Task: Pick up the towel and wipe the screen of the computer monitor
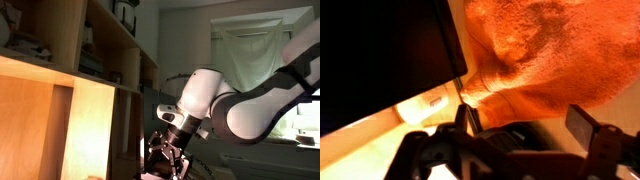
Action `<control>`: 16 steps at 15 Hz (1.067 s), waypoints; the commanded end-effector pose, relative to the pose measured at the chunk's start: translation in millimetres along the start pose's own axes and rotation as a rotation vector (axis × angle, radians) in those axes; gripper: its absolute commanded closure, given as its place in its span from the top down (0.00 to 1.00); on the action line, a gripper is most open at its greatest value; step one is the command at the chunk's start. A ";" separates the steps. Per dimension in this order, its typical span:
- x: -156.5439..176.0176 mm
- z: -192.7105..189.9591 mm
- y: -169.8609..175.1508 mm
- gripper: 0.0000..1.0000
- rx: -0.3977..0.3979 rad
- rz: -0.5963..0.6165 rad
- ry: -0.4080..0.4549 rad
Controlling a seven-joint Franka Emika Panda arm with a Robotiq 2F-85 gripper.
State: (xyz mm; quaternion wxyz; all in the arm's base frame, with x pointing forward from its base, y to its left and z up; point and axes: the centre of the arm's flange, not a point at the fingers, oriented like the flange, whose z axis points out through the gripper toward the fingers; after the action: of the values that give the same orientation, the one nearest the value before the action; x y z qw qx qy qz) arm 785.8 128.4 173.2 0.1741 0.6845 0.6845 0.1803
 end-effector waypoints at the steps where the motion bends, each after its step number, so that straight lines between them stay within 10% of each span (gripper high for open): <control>1: -17.2 23.8 -1.1 1.00 0.012 -0.008 -0.059; 16: -74.9 122.2 -22.0 1.00 0.007 0.188 -0.047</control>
State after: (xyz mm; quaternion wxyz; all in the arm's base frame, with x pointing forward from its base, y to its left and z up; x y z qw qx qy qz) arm 792.9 61.6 61.4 0.1649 0.7417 0.6298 0.1615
